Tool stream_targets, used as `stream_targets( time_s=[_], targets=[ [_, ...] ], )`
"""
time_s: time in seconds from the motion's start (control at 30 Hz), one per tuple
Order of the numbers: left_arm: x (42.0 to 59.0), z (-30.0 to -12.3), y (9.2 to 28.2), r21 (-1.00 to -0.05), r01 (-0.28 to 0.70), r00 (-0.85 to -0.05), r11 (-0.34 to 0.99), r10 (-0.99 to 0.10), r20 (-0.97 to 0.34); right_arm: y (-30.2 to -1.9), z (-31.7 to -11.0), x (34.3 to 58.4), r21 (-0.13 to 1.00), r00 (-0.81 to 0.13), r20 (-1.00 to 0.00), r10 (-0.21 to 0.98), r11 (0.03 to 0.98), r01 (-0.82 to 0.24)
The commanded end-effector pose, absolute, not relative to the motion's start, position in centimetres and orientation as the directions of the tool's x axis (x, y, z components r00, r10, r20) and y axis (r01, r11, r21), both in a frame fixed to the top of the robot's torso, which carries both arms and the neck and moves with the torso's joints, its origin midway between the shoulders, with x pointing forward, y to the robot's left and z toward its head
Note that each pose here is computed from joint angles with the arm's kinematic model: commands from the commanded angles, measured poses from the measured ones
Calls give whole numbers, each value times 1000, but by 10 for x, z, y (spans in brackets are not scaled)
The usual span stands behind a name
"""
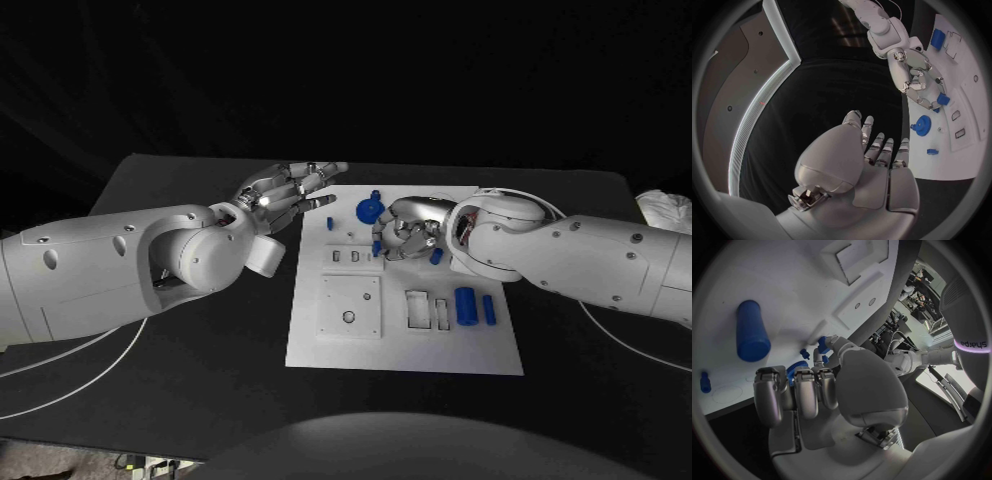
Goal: Assemble the parts on the task board
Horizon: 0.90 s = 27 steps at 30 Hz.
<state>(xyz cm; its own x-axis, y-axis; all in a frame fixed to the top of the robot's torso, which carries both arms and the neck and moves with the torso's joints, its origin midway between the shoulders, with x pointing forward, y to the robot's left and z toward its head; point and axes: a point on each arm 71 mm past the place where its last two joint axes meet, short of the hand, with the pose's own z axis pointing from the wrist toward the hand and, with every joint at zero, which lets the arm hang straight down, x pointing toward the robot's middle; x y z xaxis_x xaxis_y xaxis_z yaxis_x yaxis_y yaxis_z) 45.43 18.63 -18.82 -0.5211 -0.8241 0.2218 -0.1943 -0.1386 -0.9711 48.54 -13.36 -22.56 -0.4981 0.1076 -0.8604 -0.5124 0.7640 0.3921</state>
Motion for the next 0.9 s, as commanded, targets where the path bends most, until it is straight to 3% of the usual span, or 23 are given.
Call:
stream_targets(
  time_s=[0.03, 0.9],
  targets=[
    [453, -188, 184, -970, -200, -540, -141, -810, 229, -133, -228, 484, 382, -507, -858, 82, 762, -523],
    [454, -189, 187, -969, -211, -533, -131, -815, 226, -134, -223, 485, 387, -451, -884, 127, 740, -550]
  ],
)
